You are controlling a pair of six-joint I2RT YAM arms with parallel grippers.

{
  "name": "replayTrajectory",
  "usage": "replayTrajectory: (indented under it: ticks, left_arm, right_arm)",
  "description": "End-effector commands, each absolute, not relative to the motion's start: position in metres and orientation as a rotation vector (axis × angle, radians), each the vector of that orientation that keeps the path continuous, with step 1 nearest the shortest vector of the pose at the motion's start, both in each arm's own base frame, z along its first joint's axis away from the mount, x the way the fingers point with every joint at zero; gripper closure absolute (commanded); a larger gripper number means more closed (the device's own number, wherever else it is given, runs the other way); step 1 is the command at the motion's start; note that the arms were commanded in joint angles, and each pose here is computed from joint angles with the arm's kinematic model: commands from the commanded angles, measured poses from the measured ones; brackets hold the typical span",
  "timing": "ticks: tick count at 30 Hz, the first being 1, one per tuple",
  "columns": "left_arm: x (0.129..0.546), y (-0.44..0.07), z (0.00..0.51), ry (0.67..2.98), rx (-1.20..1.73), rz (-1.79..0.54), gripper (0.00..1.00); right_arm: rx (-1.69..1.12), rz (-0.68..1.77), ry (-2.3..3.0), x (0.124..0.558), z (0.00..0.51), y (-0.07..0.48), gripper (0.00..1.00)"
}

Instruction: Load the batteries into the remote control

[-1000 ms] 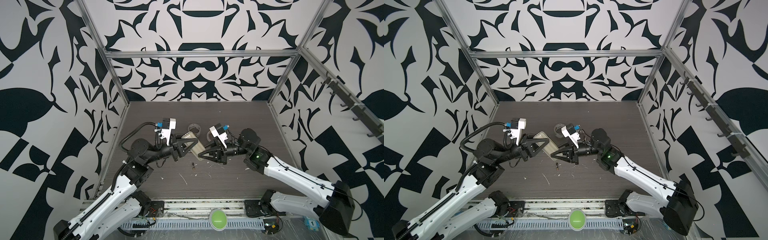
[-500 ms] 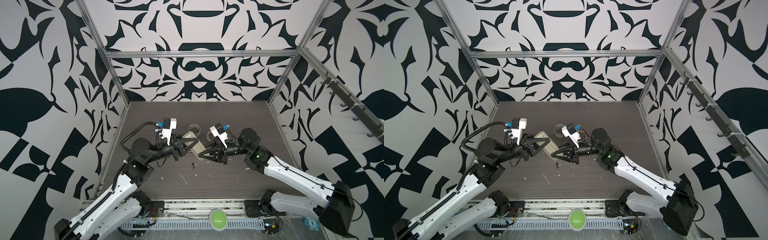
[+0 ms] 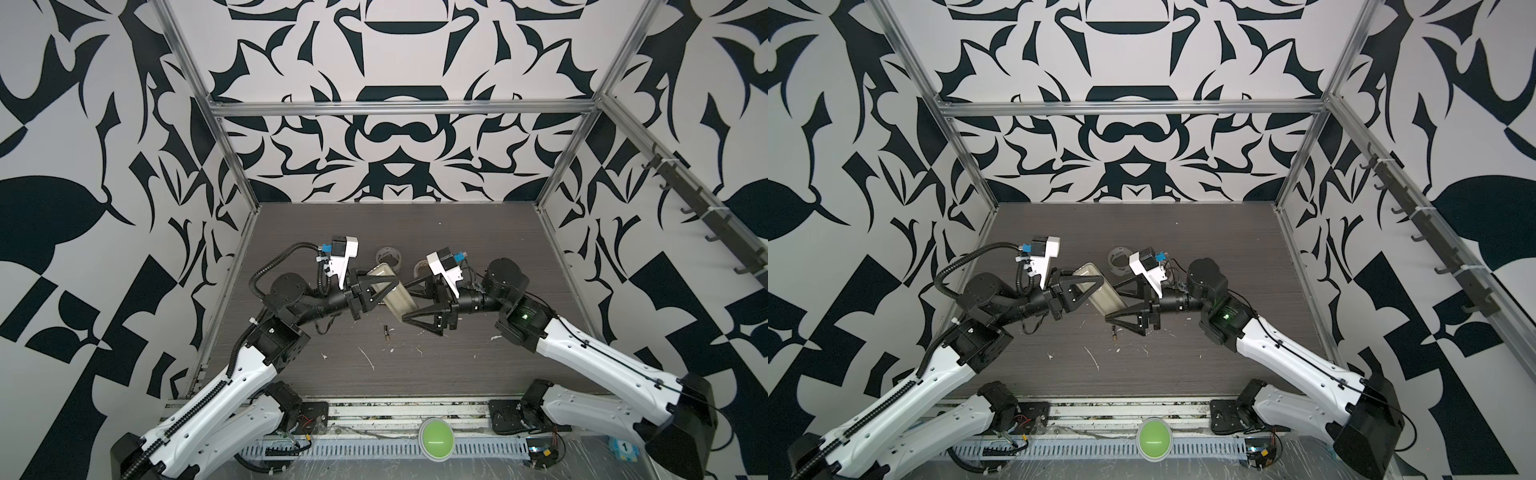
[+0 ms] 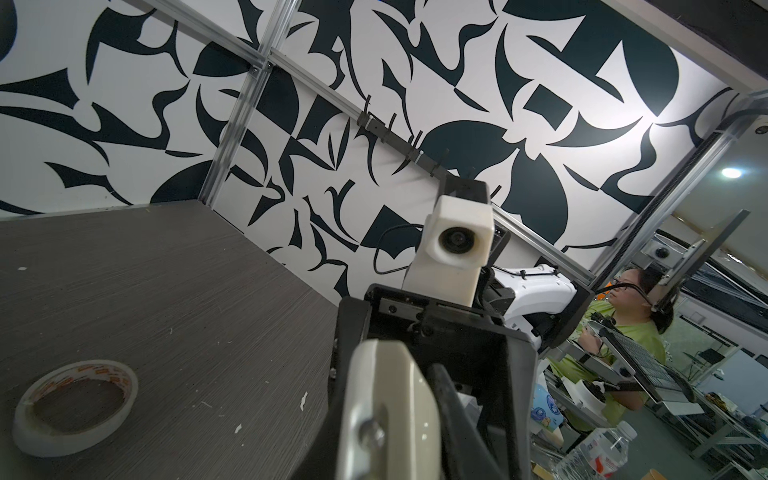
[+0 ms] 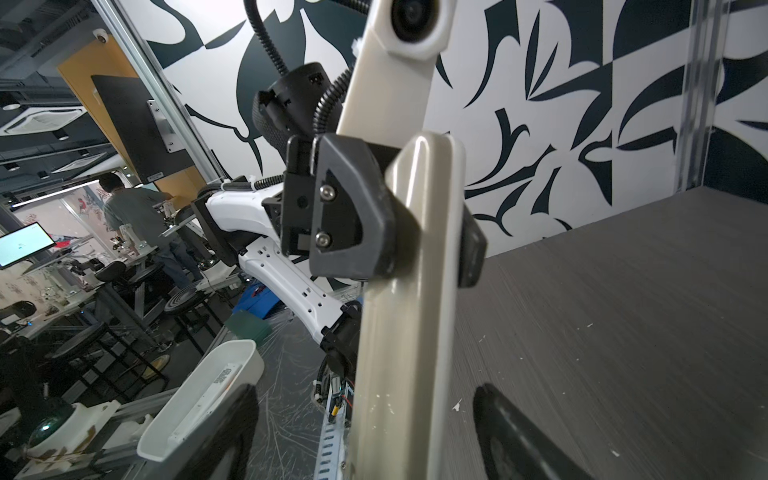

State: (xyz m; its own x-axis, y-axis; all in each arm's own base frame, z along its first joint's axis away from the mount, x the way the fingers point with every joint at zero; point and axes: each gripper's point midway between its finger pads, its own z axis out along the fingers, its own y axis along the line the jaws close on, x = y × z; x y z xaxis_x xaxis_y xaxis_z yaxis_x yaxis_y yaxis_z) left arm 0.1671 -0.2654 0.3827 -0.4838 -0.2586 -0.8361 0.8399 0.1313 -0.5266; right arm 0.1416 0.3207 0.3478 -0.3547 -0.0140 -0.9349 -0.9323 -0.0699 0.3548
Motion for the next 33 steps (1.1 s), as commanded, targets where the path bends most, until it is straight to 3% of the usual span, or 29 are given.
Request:
replayTrajectory:
  ticks: [1,7,15,20,33]
  left_arm:
    - [0.165,-0.261,0.398,1.454,0.585,-1.501,1.00]
    - [0.173,-0.258,0.394,1.513,0.525,-1.474,1.00]
    - [0.176,-0.252,0.376,1.618,0.449,-1.465,1.00]
    - [0.176,-0.247,0.369,1.667,0.407,-1.455,1.00]
    - [0.184,-0.257,0.334,1.866,0.368,-1.455,1.00]
  right_arm:
    - [-1.066,1.476,1.385,0.143,0.362,0.317,0.11]
    - [-1.034,1.382,1.409,0.149,0.356,0.310,0.11]
    - [-0.979,1.131,1.424,0.160,0.353,0.284,0.19]
    - [-0.993,1.043,1.481,0.166,0.346,0.281,0.12]
    - [-1.077,0.819,1.528,0.157,0.340,0.274,0.15]
